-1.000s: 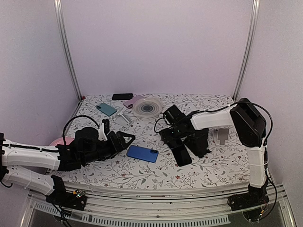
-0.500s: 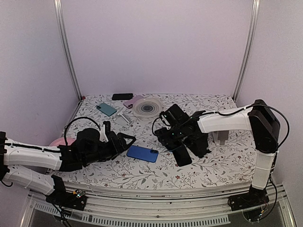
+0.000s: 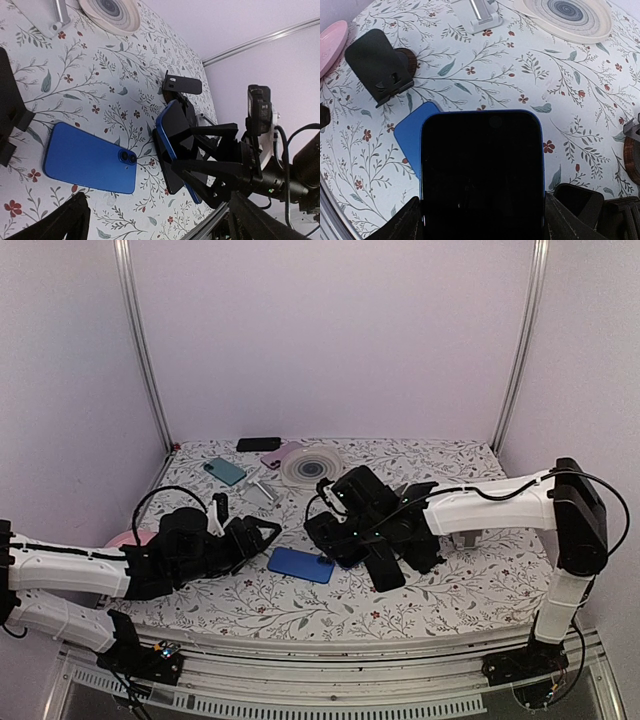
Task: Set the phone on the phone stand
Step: Pass from the right arm to the left
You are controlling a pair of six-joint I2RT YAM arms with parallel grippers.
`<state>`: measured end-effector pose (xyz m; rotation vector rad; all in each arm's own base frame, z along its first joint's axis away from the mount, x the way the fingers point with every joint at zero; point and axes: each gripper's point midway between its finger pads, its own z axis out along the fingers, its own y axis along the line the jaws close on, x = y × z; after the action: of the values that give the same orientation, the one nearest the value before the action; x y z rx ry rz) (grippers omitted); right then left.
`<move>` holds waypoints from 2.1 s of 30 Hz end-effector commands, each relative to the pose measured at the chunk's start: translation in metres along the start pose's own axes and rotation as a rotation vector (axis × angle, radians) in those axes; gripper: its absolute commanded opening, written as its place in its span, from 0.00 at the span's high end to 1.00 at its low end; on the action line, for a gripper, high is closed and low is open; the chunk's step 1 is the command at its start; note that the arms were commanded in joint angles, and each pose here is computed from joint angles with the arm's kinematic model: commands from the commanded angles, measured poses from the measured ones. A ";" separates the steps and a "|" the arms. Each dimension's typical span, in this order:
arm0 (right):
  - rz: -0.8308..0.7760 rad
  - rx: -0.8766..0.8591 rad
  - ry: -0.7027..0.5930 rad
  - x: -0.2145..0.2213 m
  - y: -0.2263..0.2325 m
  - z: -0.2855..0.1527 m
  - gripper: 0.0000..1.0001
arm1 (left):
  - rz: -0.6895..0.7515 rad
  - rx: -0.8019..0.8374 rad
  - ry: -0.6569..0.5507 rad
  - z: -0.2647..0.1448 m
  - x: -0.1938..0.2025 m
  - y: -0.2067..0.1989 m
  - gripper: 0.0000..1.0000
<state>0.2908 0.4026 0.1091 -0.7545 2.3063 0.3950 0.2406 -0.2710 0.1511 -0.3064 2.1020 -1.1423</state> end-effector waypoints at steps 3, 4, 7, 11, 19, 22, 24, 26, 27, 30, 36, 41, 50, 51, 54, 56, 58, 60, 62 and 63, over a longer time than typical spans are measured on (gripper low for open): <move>-0.016 -0.076 -0.142 -0.034 0.027 -0.034 0.58 | 0.020 -0.006 -0.041 -0.004 -0.020 -0.001 0.03; -0.016 -0.089 -0.152 -0.037 0.030 -0.038 0.58 | 0.021 -0.006 -0.048 -0.005 -0.023 -0.001 0.03; -0.017 -0.126 -0.181 -0.041 0.039 -0.046 0.58 | 0.025 -0.008 -0.064 -0.006 -0.031 -0.002 0.03; -0.036 -0.158 -0.217 -0.045 0.050 -0.057 0.58 | 0.035 0.000 -0.075 -0.005 -0.039 -0.006 0.03; -0.107 -0.208 -0.283 -0.050 0.076 -0.072 0.58 | 0.066 0.058 -0.025 0.008 -0.037 -0.025 0.19; -0.135 -0.203 -0.297 -0.050 0.085 -0.074 0.58 | 0.075 0.093 0.005 0.014 -0.033 -0.035 0.29; -0.142 -0.194 -0.302 -0.051 0.088 -0.074 0.58 | 0.080 0.122 0.034 0.017 -0.028 -0.041 0.36; -0.147 -0.188 -0.304 -0.052 0.089 -0.073 0.58 | 0.079 0.142 0.059 0.021 -0.023 -0.045 0.44; -0.148 -0.185 -0.306 -0.052 0.090 -0.073 0.58 | 0.079 0.152 0.073 0.022 -0.020 -0.046 0.48; -0.152 -0.178 -0.306 -0.052 0.091 -0.071 0.58 | 0.079 0.176 0.101 0.026 -0.013 -0.051 0.59; -0.153 -0.164 -0.313 -0.052 0.091 -0.069 0.58 | 0.065 0.195 0.138 0.028 -0.004 -0.057 0.71; -0.151 -0.161 -0.313 -0.051 0.092 -0.067 0.58 | 0.051 0.212 0.154 0.026 0.001 -0.061 0.90; -0.129 -0.138 -0.300 -0.047 0.085 -0.068 0.26 | 0.063 0.255 0.107 0.016 -0.008 -0.069 1.00; -0.120 -0.139 -0.309 -0.047 0.083 -0.072 0.18 | 0.071 0.268 0.092 0.012 -0.011 -0.072 1.00; -0.091 -0.181 -0.348 -0.049 0.080 -0.089 0.02 | 0.102 0.326 0.038 -0.003 -0.022 -0.086 1.00; -0.067 -0.245 -0.387 -0.055 0.082 -0.104 0.01 | 0.119 0.367 -0.009 -0.016 -0.032 -0.095 1.00; -0.047 -0.313 -0.431 -0.061 0.084 -0.123 0.01 | 0.137 0.401 -0.048 -0.028 -0.039 -0.102 1.00; -0.031 -0.377 -0.467 -0.063 0.087 -0.139 0.01 | 0.154 0.430 -0.084 -0.039 -0.046 -0.108 1.00; -0.014 -0.434 -0.496 -0.062 0.088 -0.151 0.01 | 0.159 0.460 -0.115 -0.049 -0.051 -0.113 1.00; 0.008 -0.472 -0.514 -0.063 0.090 -0.158 0.01 | 0.160 0.478 -0.128 -0.054 -0.053 -0.115 1.00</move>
<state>0.2102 0.4269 0.2317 -0.8050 1.8761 0.7968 0.2350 -0.2870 0.2485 -0.0165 1.8328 -1.3974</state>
